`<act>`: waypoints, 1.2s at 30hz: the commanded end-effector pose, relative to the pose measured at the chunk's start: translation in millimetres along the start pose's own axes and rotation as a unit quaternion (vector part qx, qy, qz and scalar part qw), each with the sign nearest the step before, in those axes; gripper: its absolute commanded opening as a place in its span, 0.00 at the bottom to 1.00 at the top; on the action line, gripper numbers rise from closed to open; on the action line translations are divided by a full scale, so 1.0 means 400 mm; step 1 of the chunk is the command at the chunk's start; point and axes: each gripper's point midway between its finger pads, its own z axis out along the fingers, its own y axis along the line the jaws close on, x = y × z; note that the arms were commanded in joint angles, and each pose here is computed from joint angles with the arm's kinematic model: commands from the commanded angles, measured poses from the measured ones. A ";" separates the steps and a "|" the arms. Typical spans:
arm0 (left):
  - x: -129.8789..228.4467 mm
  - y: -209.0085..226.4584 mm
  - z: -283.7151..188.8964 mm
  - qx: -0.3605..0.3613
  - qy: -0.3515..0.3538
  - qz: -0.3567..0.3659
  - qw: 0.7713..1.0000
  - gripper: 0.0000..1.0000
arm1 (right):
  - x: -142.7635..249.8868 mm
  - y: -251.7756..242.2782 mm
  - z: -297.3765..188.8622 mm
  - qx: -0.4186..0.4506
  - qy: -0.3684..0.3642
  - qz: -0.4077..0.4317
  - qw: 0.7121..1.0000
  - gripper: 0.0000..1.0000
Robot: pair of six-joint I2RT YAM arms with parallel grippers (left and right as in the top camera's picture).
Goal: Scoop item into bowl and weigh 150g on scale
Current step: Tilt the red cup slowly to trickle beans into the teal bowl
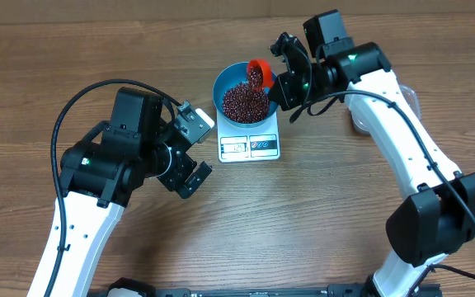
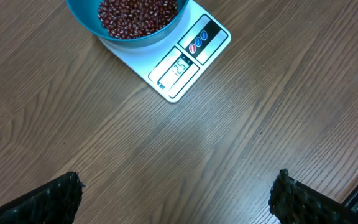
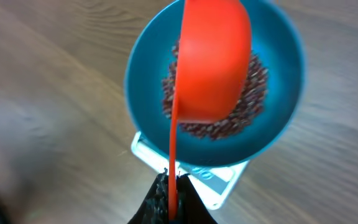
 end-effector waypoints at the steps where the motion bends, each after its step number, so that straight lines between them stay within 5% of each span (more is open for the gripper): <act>1: -0.019 0.004 -0.013 -0.003 -0.012 -0.003 1.000 1.00 | -0.043 0.001 -0.038 0.041 -0.033 -0.040 0.998 0.04; 36: -0.019 0.004 -0.013 -0.003 -0.012 -0.003 1.000 1.00 | -0.025 0.025 -0.012 0.110 -0.008 -0.084 0.990 0.04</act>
